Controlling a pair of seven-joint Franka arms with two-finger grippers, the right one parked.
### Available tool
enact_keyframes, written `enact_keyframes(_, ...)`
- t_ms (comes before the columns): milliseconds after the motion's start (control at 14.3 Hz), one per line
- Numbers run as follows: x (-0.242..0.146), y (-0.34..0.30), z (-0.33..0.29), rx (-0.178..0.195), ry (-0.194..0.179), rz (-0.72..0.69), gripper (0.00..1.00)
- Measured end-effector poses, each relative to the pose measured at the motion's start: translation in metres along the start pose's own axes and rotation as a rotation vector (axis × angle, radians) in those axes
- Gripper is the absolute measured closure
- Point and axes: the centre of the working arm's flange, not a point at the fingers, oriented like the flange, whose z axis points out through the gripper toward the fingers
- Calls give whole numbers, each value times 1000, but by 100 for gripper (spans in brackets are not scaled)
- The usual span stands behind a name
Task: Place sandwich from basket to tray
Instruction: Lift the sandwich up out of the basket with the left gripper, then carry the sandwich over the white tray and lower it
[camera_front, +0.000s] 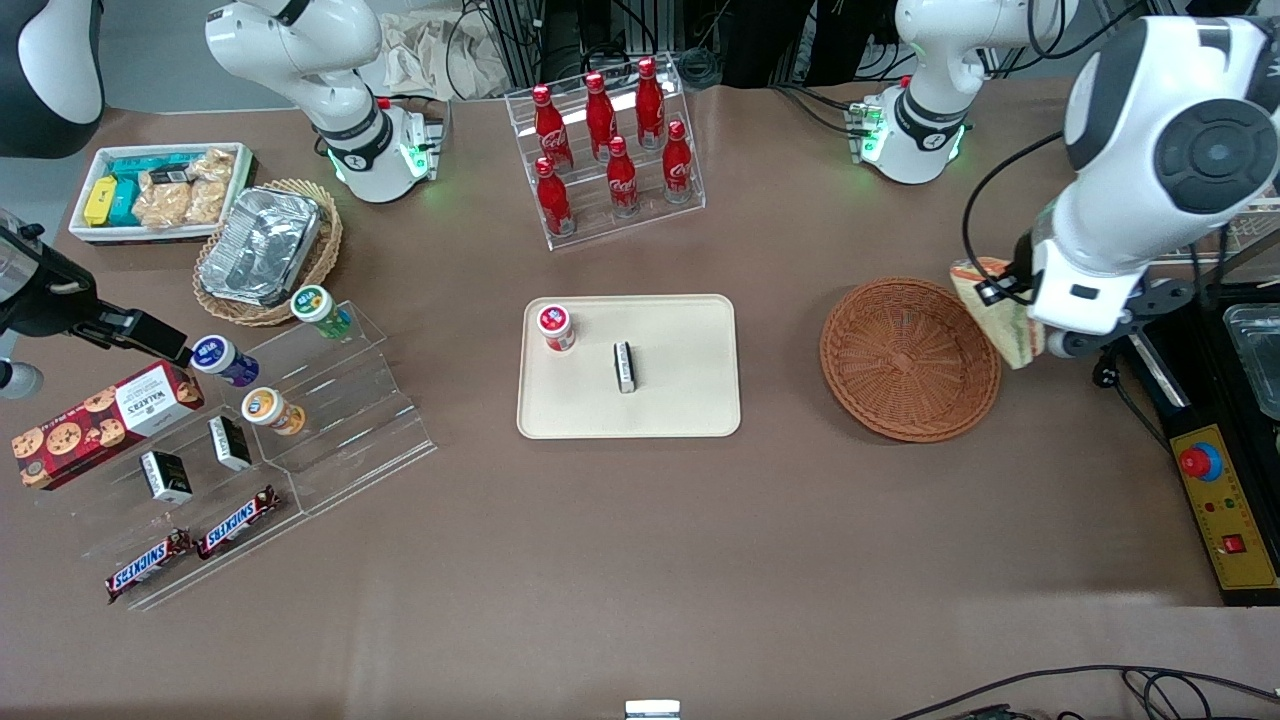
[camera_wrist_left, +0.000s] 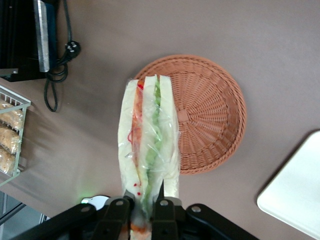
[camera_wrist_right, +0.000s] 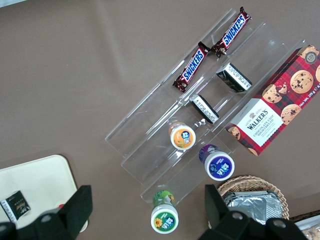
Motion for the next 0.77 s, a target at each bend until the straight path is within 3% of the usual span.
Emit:
enact_keyframes(350, -36, 60, 10, -12, -22, 106, 85)
enact_keyframes(771, -86, 146, 39, -61, 33, 231, 85)
